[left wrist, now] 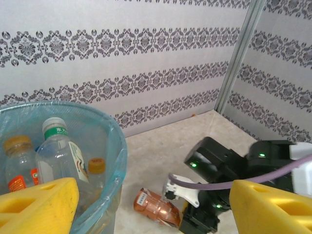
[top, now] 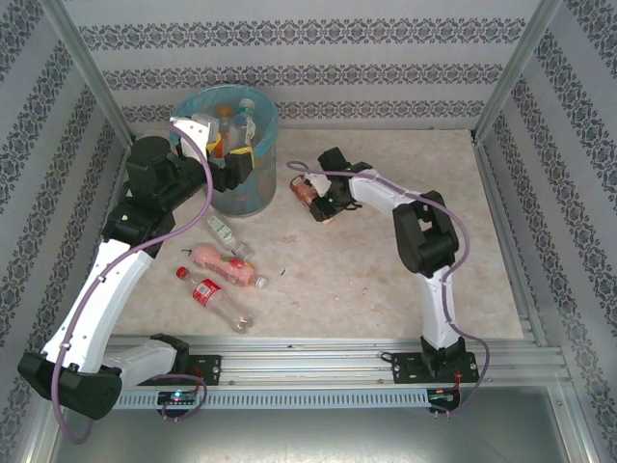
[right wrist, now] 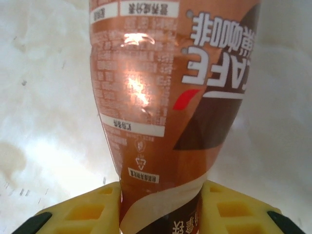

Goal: Put the plastic bottles in the bin

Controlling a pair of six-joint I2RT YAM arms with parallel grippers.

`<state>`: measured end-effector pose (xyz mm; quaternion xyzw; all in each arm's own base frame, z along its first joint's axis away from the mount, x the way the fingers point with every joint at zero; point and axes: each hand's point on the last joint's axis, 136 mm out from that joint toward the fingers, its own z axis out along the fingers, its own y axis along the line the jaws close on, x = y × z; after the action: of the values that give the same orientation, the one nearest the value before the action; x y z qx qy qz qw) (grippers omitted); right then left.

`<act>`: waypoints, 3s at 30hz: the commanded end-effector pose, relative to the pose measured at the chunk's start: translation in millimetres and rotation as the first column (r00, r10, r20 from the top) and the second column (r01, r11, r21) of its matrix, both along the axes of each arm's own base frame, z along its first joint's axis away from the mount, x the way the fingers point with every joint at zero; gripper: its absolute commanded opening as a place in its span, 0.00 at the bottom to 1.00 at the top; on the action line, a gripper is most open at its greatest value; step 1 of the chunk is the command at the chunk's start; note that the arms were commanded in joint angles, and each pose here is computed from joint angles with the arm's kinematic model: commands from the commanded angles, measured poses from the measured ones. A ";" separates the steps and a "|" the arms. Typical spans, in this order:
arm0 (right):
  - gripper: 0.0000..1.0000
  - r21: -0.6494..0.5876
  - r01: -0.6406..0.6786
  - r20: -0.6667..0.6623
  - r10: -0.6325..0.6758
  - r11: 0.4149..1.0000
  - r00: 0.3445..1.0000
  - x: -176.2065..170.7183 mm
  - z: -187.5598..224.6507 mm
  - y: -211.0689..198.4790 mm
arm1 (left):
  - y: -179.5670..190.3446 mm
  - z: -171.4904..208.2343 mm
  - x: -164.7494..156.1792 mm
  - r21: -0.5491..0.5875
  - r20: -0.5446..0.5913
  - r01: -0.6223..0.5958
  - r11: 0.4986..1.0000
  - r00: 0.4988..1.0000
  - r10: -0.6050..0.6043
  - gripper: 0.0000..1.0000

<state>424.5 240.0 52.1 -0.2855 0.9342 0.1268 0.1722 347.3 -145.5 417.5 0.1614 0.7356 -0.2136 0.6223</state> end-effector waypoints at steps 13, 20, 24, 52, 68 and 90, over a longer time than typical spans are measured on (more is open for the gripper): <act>0.24 0.401 -0.070 0.379 -0.096 0.913 0.920 -76.8 190.2 4.5 | -46.0 18.5 3.6 -0.323 -0.007 0.244 0.914 0.965 -0.261 0.90; 0.24 0.488 -0.269 0.502 -0.015 0.830 0.865 -112.5 260.1 39.4 | -62.4 -1.3 12.3 -0.391 -0.100 0.289 0.874 0.930 -0.353 0.99; 0.24 0.513 -0.343 0.538 0.016 0.787 0.843 -125.9 283.7 55.3 | -68.9 -5.2 8.0 -0.401 -0.116 0.328 0.856 0.908 -0.402 1.00; 0.98 0.450 -0.285 0.659 -0.100 0.846 0.745 -119.4 309.3 52.3 | -4.0 78.9 15.1 -0.300 0.118 0.060 0.952 0.993 -0.026 0.37; 0.98 0.421 -0.247 0.666 -0.113 0.873 0.737 -125.6 297.2 33.3 | 117.8 42.5 105.1 0.095 0.105 -0.482 0.871 0.875 0.473 0.34; 0.98 0.410 -0.260 0.658 -0.085 0.874 0.749 -123.3 294.9 38.0 | 97.4 42.5 126.0 0.063 0.100 -0.401 0.914 0.914 0.394 0.34</act>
<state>300.8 278.2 333.7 -0.3002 0.7481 0.2513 0.5358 476.9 -72.9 434.2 0.0616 0.7509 -0.1255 0.6454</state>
